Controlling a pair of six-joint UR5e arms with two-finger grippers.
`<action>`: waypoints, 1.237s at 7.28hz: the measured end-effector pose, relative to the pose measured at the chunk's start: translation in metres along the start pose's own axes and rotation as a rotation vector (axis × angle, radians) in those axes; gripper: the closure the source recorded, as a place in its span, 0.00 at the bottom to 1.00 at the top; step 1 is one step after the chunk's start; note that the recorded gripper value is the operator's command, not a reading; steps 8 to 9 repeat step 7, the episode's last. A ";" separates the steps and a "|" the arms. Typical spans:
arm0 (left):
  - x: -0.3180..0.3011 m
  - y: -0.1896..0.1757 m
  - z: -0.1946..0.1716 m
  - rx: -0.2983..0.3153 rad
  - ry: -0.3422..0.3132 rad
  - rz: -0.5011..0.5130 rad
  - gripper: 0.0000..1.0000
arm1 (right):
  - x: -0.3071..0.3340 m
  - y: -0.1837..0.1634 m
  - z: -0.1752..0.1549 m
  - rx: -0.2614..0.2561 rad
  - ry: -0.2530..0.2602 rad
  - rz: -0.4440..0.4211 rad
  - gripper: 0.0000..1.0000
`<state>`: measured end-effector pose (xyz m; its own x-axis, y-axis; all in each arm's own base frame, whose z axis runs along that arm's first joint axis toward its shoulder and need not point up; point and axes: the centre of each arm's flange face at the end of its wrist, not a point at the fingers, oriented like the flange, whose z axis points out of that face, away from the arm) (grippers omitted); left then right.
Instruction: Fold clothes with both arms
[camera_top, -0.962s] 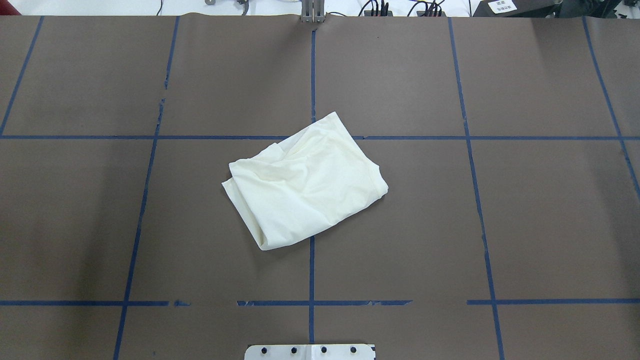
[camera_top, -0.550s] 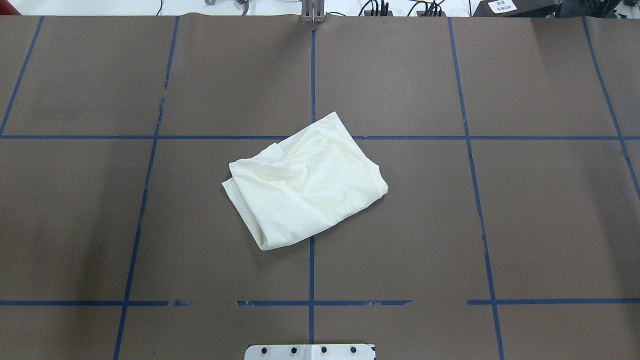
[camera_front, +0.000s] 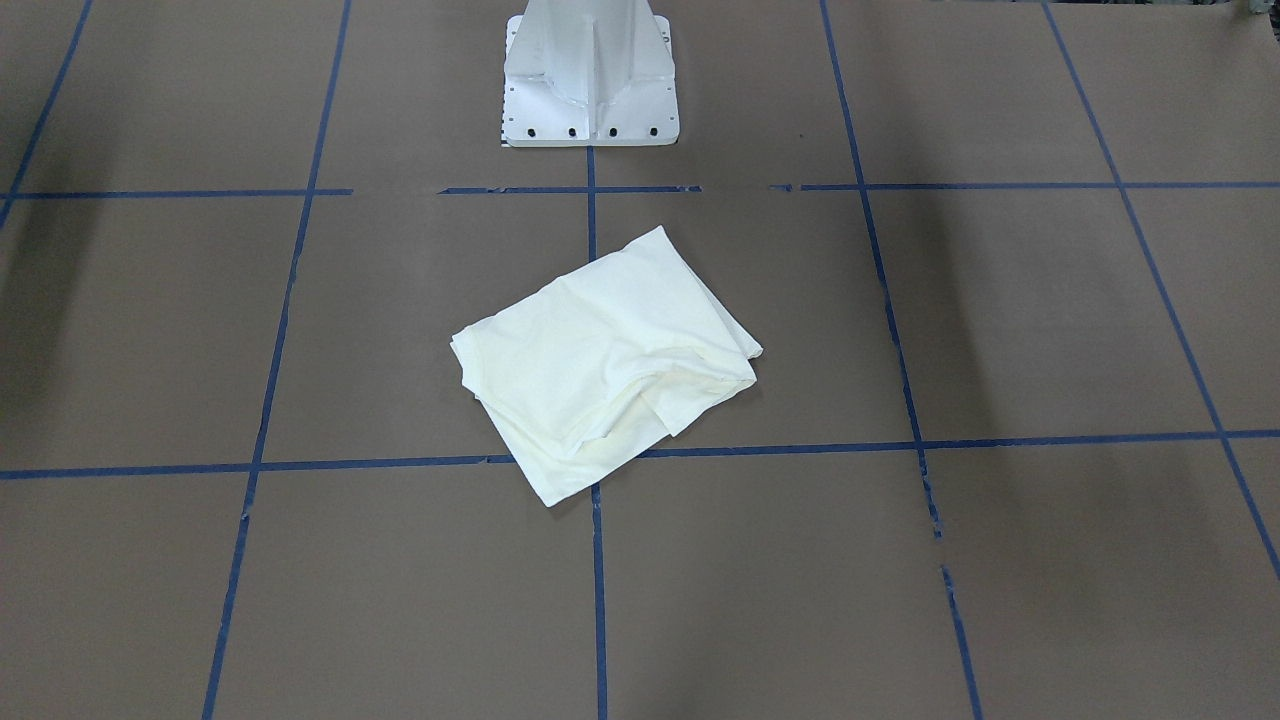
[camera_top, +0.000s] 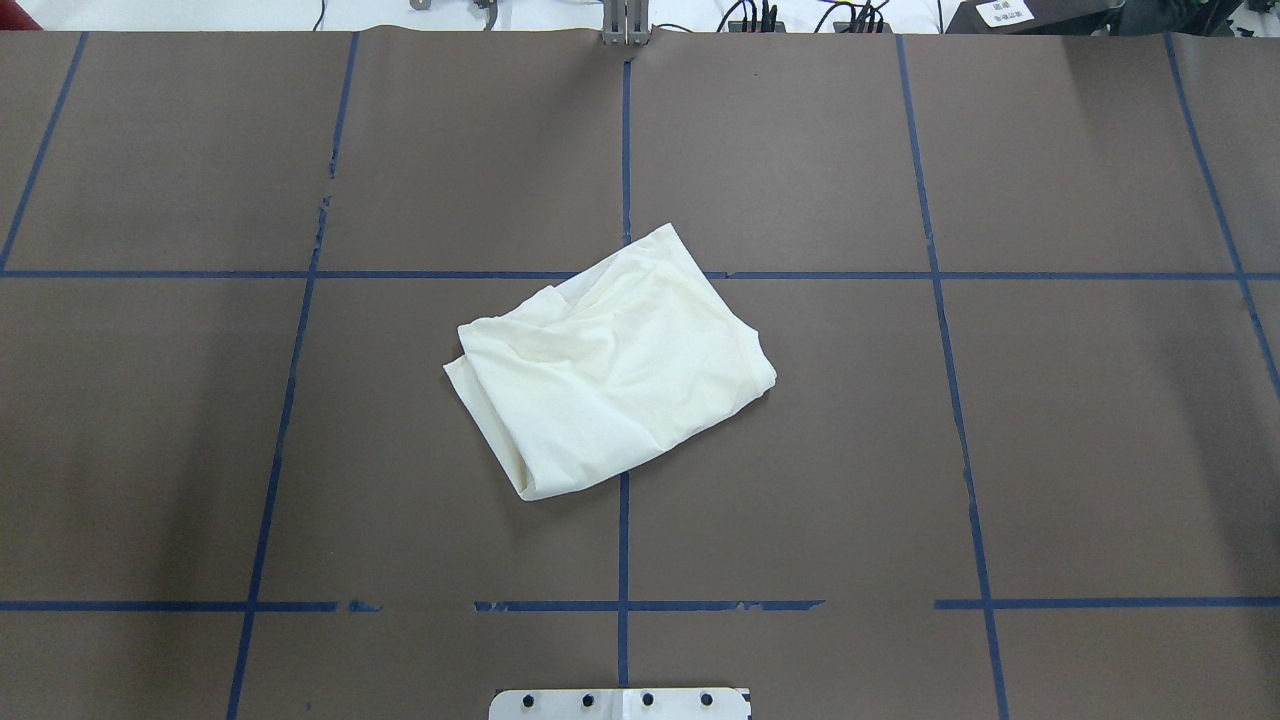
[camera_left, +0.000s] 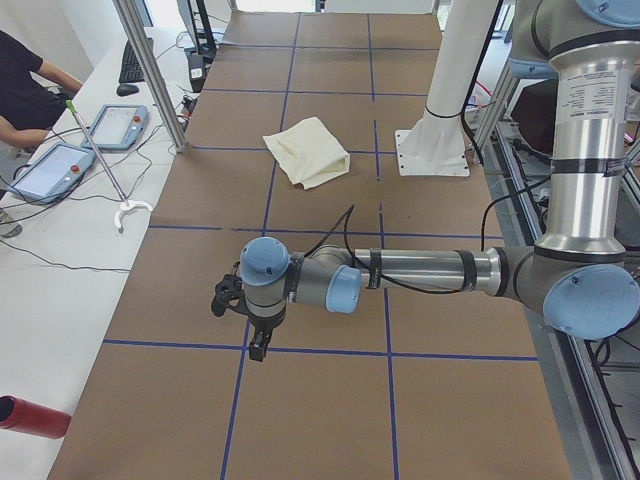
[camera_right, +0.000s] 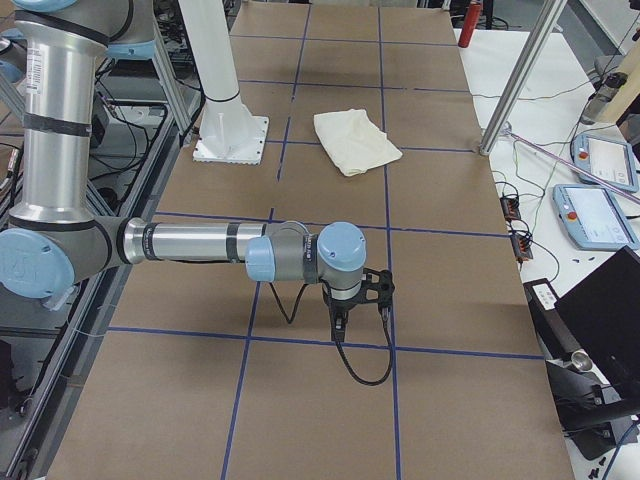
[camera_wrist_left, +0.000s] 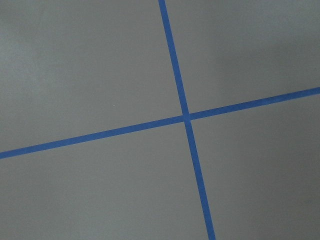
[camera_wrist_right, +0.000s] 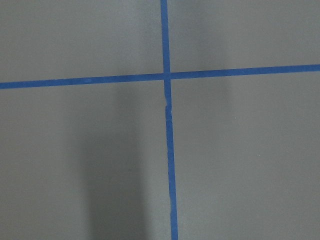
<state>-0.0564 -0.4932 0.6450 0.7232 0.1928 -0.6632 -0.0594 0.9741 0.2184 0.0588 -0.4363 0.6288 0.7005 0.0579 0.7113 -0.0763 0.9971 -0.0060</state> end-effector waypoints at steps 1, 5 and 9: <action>0.000 0.000 0.000 0.001 0.001 -0.001 0.00 | -0.002 -0.001 0.000 -0.001 0.000 -0.005 0.00; 0.000 0.000 0.000 0.001 0.000 -0.002 0.00 | -0.004 -0.002 0.001 -0.001 0.000 -0.008 0.00; 0.000 0.000 0.000 0.001 0.000 -0.002 0.00 | -0.004 -0.002 0.001 -0.001 -0.001 -0.009 0.00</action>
